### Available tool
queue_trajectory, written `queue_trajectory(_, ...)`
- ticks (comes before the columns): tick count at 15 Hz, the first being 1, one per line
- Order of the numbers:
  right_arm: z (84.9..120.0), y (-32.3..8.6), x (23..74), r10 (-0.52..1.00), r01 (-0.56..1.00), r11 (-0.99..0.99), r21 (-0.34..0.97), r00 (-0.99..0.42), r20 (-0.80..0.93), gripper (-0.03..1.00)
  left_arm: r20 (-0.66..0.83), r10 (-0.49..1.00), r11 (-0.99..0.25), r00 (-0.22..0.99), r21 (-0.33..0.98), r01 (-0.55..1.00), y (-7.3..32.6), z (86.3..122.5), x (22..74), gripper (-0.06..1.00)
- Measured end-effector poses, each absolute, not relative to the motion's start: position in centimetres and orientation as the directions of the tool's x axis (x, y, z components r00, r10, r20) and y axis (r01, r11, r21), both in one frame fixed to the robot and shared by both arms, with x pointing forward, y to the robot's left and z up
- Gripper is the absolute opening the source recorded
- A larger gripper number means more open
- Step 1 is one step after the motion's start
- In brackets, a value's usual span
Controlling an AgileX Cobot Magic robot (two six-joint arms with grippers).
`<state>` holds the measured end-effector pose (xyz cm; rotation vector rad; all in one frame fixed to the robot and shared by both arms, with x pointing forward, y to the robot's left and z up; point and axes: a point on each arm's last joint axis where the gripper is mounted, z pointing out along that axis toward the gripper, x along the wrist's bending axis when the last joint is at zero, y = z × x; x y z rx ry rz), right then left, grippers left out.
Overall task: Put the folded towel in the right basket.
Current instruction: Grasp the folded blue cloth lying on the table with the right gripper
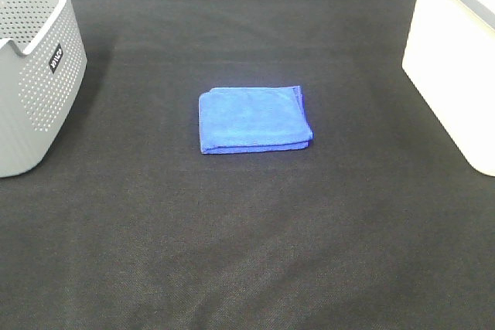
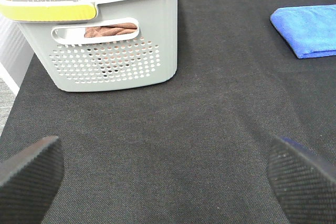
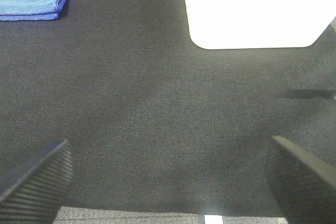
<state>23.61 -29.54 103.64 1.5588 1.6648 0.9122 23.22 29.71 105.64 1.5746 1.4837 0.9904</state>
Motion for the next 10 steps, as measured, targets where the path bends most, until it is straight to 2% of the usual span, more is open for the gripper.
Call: queue_trajectory(10, 103.64, -29.54, 23.61, 0.998, 0.528, 0.041, 0.848, -0.06, -0.011, 0.96, 0.039, 0.999, -0.05, 0.035, 0.905, 0.423, 29.66, 105.64, 23.22, 0.98)
